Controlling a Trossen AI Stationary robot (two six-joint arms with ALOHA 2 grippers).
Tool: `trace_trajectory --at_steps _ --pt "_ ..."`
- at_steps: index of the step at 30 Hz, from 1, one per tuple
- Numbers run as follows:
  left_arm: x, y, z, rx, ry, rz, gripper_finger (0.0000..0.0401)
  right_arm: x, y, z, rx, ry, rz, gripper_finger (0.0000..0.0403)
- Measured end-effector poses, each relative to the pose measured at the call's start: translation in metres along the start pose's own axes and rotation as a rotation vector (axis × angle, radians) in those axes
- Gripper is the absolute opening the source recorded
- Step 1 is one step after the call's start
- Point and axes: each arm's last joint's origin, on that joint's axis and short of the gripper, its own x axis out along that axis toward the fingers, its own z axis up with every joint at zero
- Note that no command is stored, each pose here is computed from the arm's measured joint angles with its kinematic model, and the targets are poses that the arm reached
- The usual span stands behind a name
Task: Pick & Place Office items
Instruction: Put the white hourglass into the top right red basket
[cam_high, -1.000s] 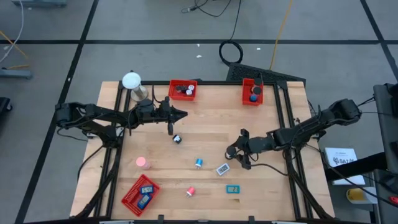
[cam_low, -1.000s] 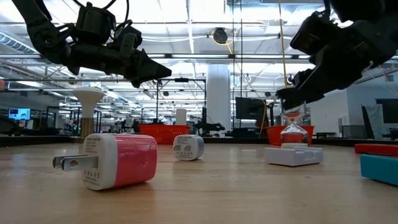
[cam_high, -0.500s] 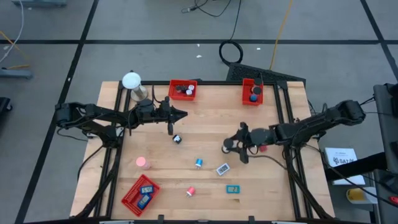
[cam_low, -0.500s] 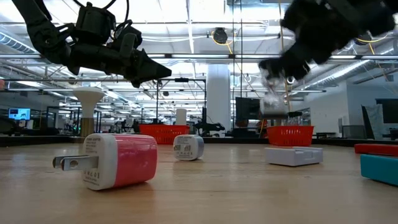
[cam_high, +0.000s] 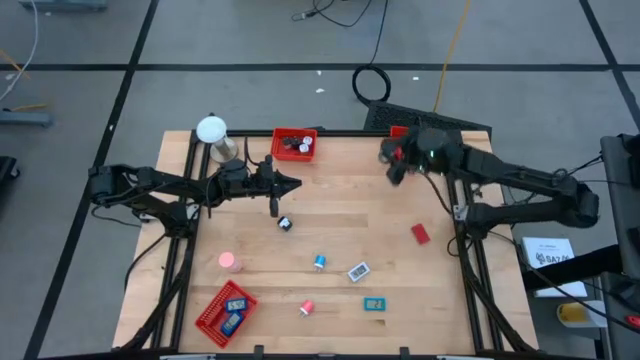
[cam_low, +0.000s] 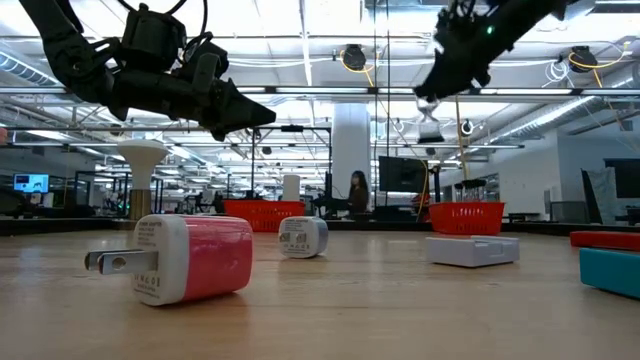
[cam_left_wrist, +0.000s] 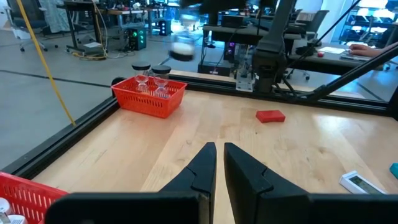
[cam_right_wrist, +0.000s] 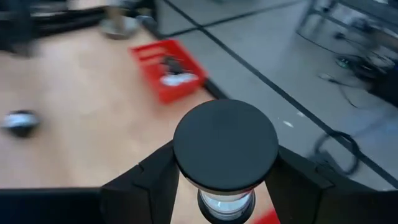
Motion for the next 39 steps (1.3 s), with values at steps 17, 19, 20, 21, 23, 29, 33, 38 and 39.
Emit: trace_trajectory --at_steps 17,19,20,21,23,29,33,38,39 --pt "0.0 0.0 0.0 0.0 0.0 0.0 0.0031 0.071 -0.086 -0.029 0.101 0.1 -0.185 0.0195" --pt "0.0 0.0 0.0 0.0 0.0 0.0 0.0031 0.076 -0.089 -0.033 0.108 0.107 -0.193 0.0196" --pt "0.0 0.0 0.0 0.0 0.001 0.0 0.0031 0.078 -0.091 -0.035 0.11 0.11 -0.198 0.0197" --pt "0.0 0.0 0.0 0.0 0.0 0.0 0.0031 0.081 -0.092 -0.038 0.113 0.113 -0.201 0.0197" --pt "0.0 0.0 0.0 0.0 0.001 0.0 0.0031 0.085 -0.094 -0.045 0.12 0.13 -0.209 0.0198" --pt "0.0 0.0 0.0 0.0 0.0 0.0 0.0031 0.089 -0.1 -0.054 0.14 0.116 -0.232 0.0197" --pt "0.0 0.0 0.0 0.0 0.0 0.0 0.0031 0.09 -0.099 -0.063 0.141 0.125 -0.232 0.0197" --pt "0.0 0.0 0.0 0.0 0.001 0.0 0.0031 0.092 -0.097 -0.073 0.145 0.113 -0.233 0.0197" --pt "0.0 0.0 0.0 0.0 0.0 0.0 0.0031 0.092 -0.097 -0.075 0.148 0.108 -0.234 0.0197"
